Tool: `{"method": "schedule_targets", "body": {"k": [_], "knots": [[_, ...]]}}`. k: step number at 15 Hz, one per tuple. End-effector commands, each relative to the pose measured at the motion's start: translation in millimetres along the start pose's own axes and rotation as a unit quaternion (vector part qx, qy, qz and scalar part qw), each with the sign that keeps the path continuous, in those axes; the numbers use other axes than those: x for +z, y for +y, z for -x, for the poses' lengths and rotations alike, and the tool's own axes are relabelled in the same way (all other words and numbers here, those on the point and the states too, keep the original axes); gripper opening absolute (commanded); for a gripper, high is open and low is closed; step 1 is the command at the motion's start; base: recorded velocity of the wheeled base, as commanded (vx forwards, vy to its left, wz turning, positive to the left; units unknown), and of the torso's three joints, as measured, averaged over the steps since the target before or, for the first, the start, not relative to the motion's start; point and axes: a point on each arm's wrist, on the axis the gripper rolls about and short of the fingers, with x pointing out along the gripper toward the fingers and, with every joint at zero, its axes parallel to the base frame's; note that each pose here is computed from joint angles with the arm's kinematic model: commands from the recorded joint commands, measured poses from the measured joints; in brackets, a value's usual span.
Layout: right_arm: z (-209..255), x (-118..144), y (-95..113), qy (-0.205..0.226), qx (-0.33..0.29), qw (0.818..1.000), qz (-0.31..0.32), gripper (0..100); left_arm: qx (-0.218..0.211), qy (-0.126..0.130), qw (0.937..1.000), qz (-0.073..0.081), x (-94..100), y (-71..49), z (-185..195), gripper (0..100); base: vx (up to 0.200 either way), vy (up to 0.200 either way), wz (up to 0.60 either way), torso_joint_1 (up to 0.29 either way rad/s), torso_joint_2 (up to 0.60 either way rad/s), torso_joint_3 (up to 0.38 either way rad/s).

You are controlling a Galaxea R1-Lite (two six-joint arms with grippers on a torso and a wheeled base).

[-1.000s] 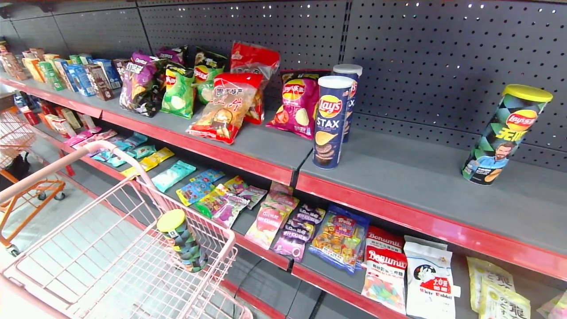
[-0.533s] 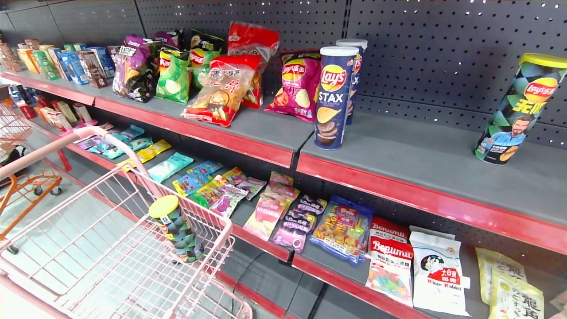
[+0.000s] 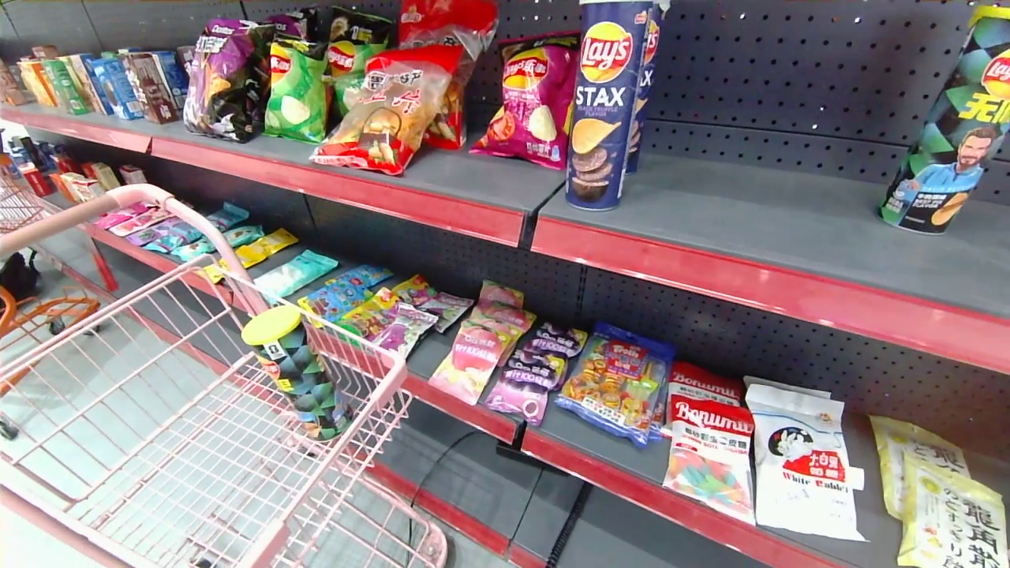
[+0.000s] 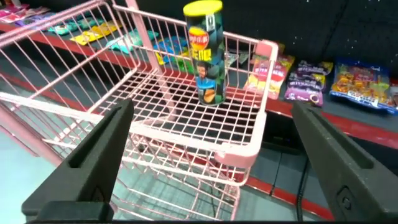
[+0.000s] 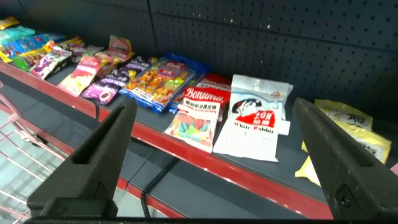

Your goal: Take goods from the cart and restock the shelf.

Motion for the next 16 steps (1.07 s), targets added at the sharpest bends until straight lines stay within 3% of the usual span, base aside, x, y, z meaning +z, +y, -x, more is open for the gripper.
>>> {"method": "schedule_targets", "body": {"k": [1, 3, 4, 5, 6, 7, 8, 10, 12, 13, 14, 16], "knots": [[-0.1, 0.0, 0.0, 0.000, 0.000, 1.000, 0.000, 100, -0.001, 0.004, 1.0000, 0.002, 0.3, 0.0, -0.6, 100, 0.000, 0.000, 0.00, -0.110, 0.44, 0.315], [-0.1, 0.0, 0.0, 0.000, 0.000, 1.000, 0.000, 100, -0.001, 0.002, 1.0000, 0.000, 0.9, 0.0, -0.4, 100, 0.000, 0.000, 0.00, -0.051, 0.20, 0.144], [-0.1, 0.0, 0.0, 0.000, 0.000, 1.000, 0.000, 100, -0.021, -0.027, 0.9994, 0.000, 22.4, -0.5, 3.1, 100, 0.000, 0.000, 0.00, -0.022, 0.08, 0.066], [-0.1, 0.0, 0.0, 0.000, 0.000, 1.000, 0.000, 100, -0.035, -0.039, 0.9981, 0.031, 88.5, 0.1, -3.6, 100, 0.000, 0.000, 0.00, 0.000, 0.00, 0.000], [-0.1, 0.0, 0.0, 0.000, 0.000, 1.000, 0.000, 100, -0.028, -0.041, 0.9954, 0.082, 129.6, 0.2, -16.7, 100, 0.000, 0.000, 0.00, 0.000, 0.00, 0.000], [-0.1, 0.0, 0.0, 0.000, 0.000, 1.000, 0.000, 100, -0.024, -0.035, 0.9942, 0.099, 171.2, -0.4, -40.6, 100, 0.000, 0.000, 0.00, 0.000, 0.00, 0.000], [-0.1, 0.0, 0.0, 0.000, 0.000, 1.000, 0.000, 100, -0.018, 0.013, 0.9950, 0.098, 175.0, -1.2, -82.2, 100, 0.000, 0.000, 0.00, 0.000, 0.00, 0.000], [-0.1, 0.0, 0.0, 0.000, 0.000, 1.000, 0.000, 100, -0.002, 0.038, 0.9945, 0.097, 160.2, 0.8, -159.5, 100, 0.000, 0.000, 0.00, 0.000, 0.00, 0.000], [-0.1, 0.0, 0.0, 0.000, 0.000, 1.000, 0.000, 100, 0.037, 0.071, 0.9933, 0.083, 114.4, 17.9, -223.2, 100, 0.000, 0.000, 0.00, 0.000, 0.00, 0.000], [-0.1, 0.0, 0.0, 0.000, 0.000, 1.000, 0.000, 100, 0.029, 0.085, 0.9931, 0.075, 90.4, 20.9, -239.4, 100, 0.000, 0.000, 0.00, 0.000, 0.00, 0.000], [-0.1, 0.0, 0.0, 0.000, 0.000, 1.000, 0.000, 100, 0.010, 0.108, 0.9912, 0.076, 70.6, 22.3, -246.6, 100, 0.000, 0.000, 0.00, 0.000, 0.00, 0.000], [-0.1, 0.0, 0.0, 0.000, 0.000, 1.000, 0.001, 100, -0.034, 0.149, 0.9855, 0.074, 46.1, 22.2, -255.4, 100, 0.000, 0.000, 0.00, 0.000, 0.00, 0.000]]}}
